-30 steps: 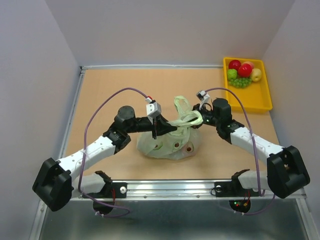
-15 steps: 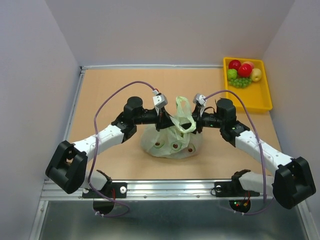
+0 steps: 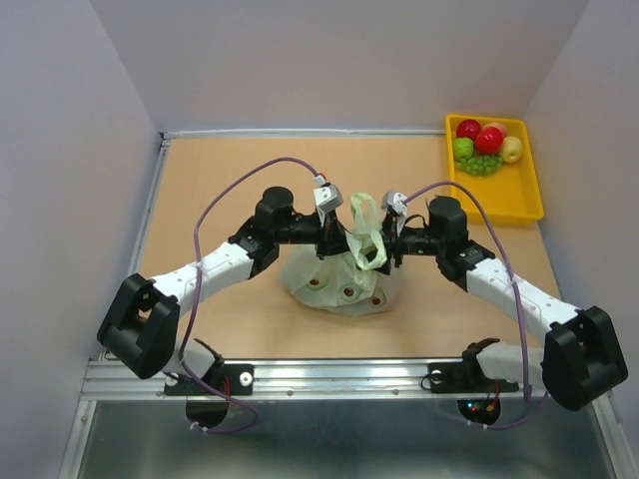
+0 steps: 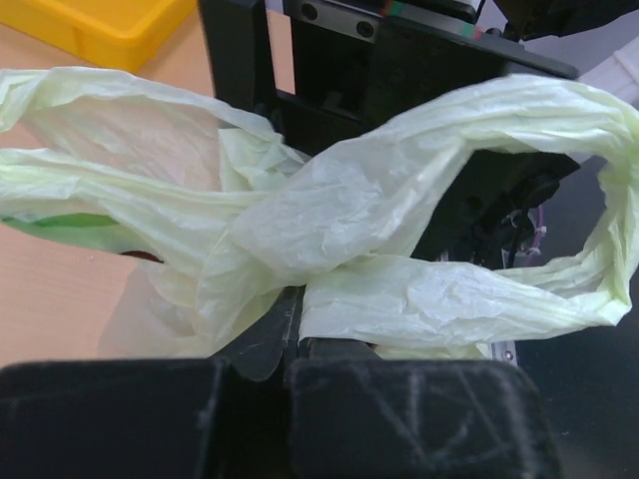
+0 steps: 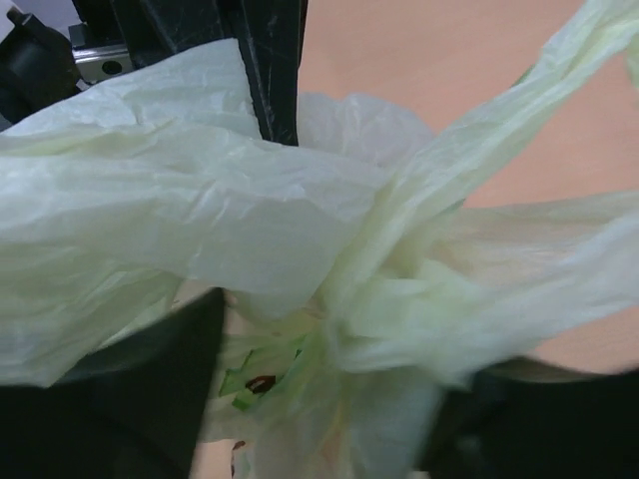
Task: Place the fake fruits into the plastic bag and tie a complex knot
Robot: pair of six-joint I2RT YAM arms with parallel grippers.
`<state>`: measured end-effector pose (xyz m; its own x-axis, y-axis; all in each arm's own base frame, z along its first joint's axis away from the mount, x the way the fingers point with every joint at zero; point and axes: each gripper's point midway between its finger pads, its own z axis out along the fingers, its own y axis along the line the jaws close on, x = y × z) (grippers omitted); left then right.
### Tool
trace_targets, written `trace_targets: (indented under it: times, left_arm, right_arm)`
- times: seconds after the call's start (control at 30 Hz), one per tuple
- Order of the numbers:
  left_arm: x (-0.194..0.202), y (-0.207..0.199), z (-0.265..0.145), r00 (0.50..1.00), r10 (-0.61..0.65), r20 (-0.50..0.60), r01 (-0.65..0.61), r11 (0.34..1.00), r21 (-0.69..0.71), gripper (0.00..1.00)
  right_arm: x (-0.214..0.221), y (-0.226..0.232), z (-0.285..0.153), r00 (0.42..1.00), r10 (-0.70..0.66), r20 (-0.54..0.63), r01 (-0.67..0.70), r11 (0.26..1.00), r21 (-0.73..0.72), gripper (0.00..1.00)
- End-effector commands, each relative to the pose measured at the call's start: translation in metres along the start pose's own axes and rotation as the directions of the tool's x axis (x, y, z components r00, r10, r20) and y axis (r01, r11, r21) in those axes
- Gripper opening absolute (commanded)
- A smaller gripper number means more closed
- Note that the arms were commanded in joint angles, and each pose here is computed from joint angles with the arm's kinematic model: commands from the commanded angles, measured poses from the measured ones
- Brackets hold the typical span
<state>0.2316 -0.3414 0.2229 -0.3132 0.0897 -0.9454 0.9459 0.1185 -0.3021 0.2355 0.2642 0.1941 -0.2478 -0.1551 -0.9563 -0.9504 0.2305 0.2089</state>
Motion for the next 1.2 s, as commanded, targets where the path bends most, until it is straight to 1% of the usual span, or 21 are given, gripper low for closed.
trace_targets:
  times: [0.0, 0.07, 0.1, 0.13, 0.17, 0.2, 0.3, 0.33, 0.5, 0.53, 0.63, 0.77, 0.83, 0.87, 0.9, 0.93, 0.97, 1.03, 1.07, 1.1, 1.17]
  left_arm:
    - [-0.016, -0.006, 0.005, 0.998, 0.069, 0.010, -0.069, 0.997, 0.015, 0.00]
    - [-0.013, -0.007, 0.003, 0.997, 0.075, -0.005, -0.075, 0.997, 0.004, 0.00]
    - [-0.017, -0.008, -0.001, 0.996, 0.092, 0.000, -0.092, 0.996, -0.004, 0.02]
    - [-0.018, -0.008, -0.003, 0.995, 0.096, 0.000, -0.096, 0.995, -0.009, 0.06]
    - [-0.017, -0.009, -0.005, 0.995, 0.097, -0.005, -0.097, 0.995, -0.011, 0.09]
    - [-0.018, -0.009, -0.007, 0.995, 0.098, -0.004, -0.098, 0.995, -0.014, 0.16]
    - [-0.025, -0.018, -0.018, 0.995, 0.101, -0.002, -0.101, 0.995, -0.020, 0.32]
    - [-0.028, -0.020, -0.021, 0.995, 0.104, 0.002, -0.104, 0.994, -0.024, 0.34]
    - [-0.047, -0.036, -0.041, 0.977, 0.210, 0.024, -0.209, 0.977, -0.045, 0.52]
    - [-0.054, -0.041, -0.046, 0.969, 0.243, 0.037, -0.241, 0.969, -0.049, 0.53]
    - [-0.059, -0.045, -0.050, 0.965, 0.261, 0.039, -0.259, 0.964, -0.051, 0.59]
    - [-0.069, -0.040, -0.046, 0.960, 0.277, 0.046, -0.274, 0.959, -0.066, 0.59]
    - [-0.070, -0.038, -0.042, 0.962, 0.271, 0.043, -0.269, 0.962, -0.055, 0.47]
    - [-0.076, -0.039, -0.040, 0.957, 0.286, 0.051, -0.283, 0.958, -0.050, 0.39]
    - [-0.075, -0.038, -0.038, 0.958, 0.283, 0.051, -0.282, 0.959, -0.042, 0.23]
    - [-0.073, -0.037, -0.034, 0.960, 0.277, 0.045, -0.276, 0.961, -0.031, 0.18]
    - [-0.075, -0.036, -0.031, 0.958, 0.282, 0.048, -0.281, 0.959, -0.028, 0.09]
    - [-0.071, -0.035, -0.024, 0.961, 0.274, 0.040, -0.275, 0.962, -0.002, 0.02]
    - [-0.069, -0.035, -0.021, 0.962, 0.272, 0.040, -0.272, 0.962, 0.008, 0.00]
    - [-0.068, -0.040, -0.017, 0.963, 0.265, 0.044, -0.267, 0.963, 0.031, 0.00]
    - [-0.067, -0.039, -0.009, 0.963, 0.263, 0.050, -0.265, 0.964, 0.034, 0.00]
  right_arm:
    - [-0.044, 0.003, 0.002, 0.992, -0.096, 0.081, 0.097, 0.995, -0.009, 0.49]
    - [-0.044, 0.002, 0.001, 0.991, -0.101, 0.085, 0.101, 0.995, 0.001, 0.28]
    - [-0.044, 0.002, 0.001, 0.991, -0.105, 0.084, 0.105, 0.994, 0.007, 0.15]
    - [-0.043, 0.001, 0.000, 0.991, -0.104, 0.083, 0.104, 0.995, 0.012, 0.10]
    - [-0.041, 0.002, 0.000, 0.991, -0.105, 0.082, 0.104, 0.995, 0.012, 0.01]
    - [-0.041, 0.002, -0.001, 0.991, -0.108, 0.081, 0.107, 0.994, 0.012, 0.00]
    - [-0.039, 0.003, -0.001, 0.991, -0.107, 0.080, 0.106, 0.994, 0.012, 0.01]
    - [-0.039, 0.003, -0.001, 0.991, -0.107, 0.080, 0.106, 0.994, 0.012, 0.00]
    - [-0.040, 0.004, -0.001, 0.991, -0.105, 0.081, 0.106, 0.994, 0.001, 0.01]
    - [-0.042, 0.006, -0.001, 0.991, -0.107, 0.084, 0.108, 0.994, -0.006, 0.00]
    - [-0.042, 0.006, 0.000, 0.991, -0.105, 0.083, 0.107, 0.994, -0.014, 0.01]
    - [-0.043, 0.008, 0.000, 0.991, -0.104, 0.086, 0.106, 0.994, -0.025, 0.00]
    - [-0.043, 0.010, 0.000, 0.991, -0.105, 0.087, 0.108, 0.994, -0.032, 0.00]
    - [-0.044, 0.010, -0.001, 0.990, -0.106, 0.088, 0.109, 0.994, -0.031, 0.00]
    - [-0.045, 0.011, -0.001, 0.989, -0.113, 0.091, 0.116, 0.993, -0.031, 0.00]
    - [-0.045, 0.012, -0.001, 0.989, -0.116, 0.092, 0.120, 0.992, -0.037, 0.00]
    - [-0.046, 0.013, -0.002, 0.988, -0.121, 0.094, 0.125, 0.991, -0.038, 0.00]
    - [-0.047, 0.012, -0.002, 0.988, -0.124, 0.095, 0.127, 0.991, -0.033, 0.02]
    - [-0.048, 0.011, -0.002, 0.987, -0.128, 0.096, 0.132, 0.991, -0.034, 0.08]
    - [-0.049, 0.012, -0.001, 0.986, -0.137, 0.098, 0.141, 0.989, -0.038, 0.22]
    - [-0.051, 0.014, -0.001, 0.984, -0.144, 0.101, 0.149, 0.987, -0.052, 0.34]
